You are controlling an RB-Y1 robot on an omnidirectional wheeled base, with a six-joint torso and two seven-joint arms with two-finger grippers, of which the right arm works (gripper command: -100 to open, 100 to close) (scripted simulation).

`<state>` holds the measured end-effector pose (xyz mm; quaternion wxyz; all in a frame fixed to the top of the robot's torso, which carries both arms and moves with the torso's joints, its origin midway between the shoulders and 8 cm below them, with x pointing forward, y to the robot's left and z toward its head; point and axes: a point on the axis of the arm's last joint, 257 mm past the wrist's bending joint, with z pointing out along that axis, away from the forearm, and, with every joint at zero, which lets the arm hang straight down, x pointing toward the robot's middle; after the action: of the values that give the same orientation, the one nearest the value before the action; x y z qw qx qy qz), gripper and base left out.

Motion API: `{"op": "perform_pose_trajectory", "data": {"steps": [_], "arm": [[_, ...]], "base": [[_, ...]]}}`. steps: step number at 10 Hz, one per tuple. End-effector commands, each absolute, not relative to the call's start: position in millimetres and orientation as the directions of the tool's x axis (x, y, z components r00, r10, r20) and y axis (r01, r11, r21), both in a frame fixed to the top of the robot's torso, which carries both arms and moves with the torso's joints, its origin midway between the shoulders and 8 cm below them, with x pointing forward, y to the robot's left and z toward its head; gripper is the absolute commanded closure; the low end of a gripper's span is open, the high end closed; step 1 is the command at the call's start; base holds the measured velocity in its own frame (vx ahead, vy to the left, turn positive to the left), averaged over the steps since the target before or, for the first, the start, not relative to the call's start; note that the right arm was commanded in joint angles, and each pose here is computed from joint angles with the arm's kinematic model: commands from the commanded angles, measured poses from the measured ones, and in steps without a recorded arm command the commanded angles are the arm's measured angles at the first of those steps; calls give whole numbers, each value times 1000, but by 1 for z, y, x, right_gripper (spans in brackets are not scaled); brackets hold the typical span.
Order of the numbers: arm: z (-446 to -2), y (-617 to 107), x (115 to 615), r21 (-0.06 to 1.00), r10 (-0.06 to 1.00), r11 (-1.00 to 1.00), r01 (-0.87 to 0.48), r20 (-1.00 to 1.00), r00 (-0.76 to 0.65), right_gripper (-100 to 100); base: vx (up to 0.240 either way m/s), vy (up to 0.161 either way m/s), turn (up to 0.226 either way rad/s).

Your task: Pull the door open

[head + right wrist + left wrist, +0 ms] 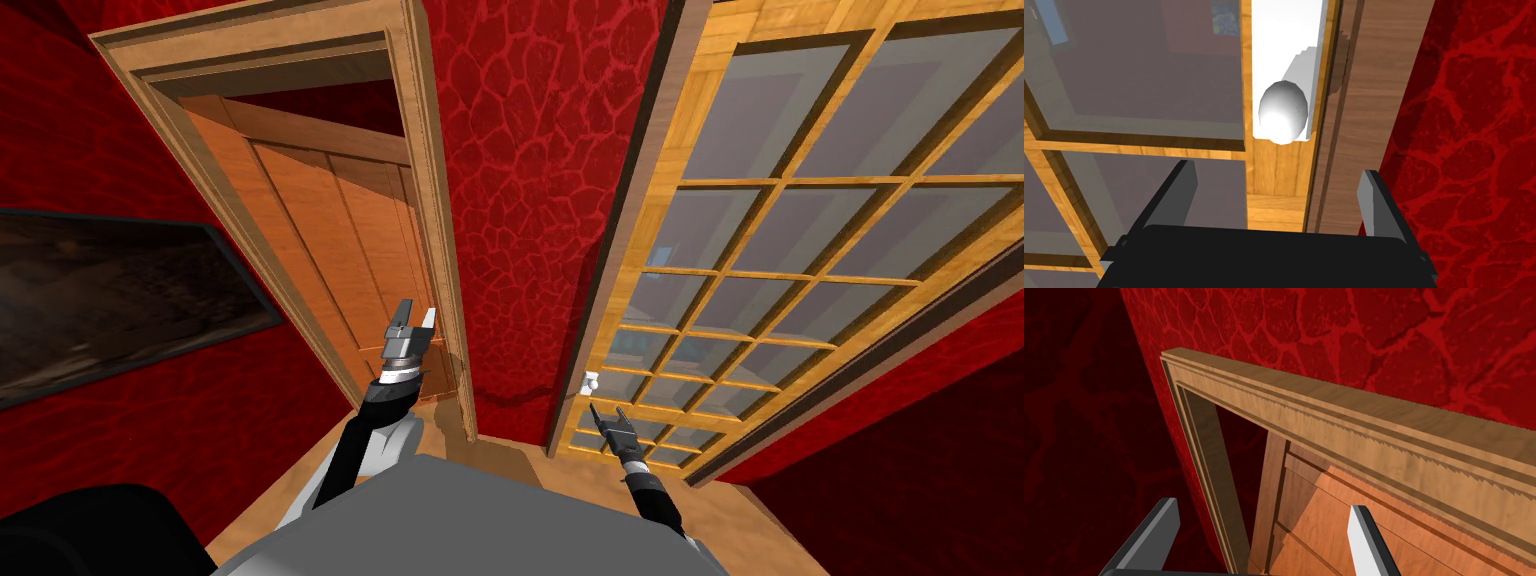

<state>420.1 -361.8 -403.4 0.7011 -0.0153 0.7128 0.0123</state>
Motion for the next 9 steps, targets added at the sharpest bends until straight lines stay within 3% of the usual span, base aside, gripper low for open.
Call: {"op": "perform_pose_trajectory", "data": {"steps": [1,5,6,9], "arm": [[-402,-367,421,-1,-2,1000,-27,-1000,-13,-100],[-401,-372,420,2,1,1000,-16,-1000,-10,-100],[-401,-372,420,2,1,1000,-16,-1000,-10,100],[-401,-372,420,2,1,1000,-16,-1000,-10,100]], "base": [[191,14,45],[159,15,26],[-27,7,22],[-12,-5,6]]}}
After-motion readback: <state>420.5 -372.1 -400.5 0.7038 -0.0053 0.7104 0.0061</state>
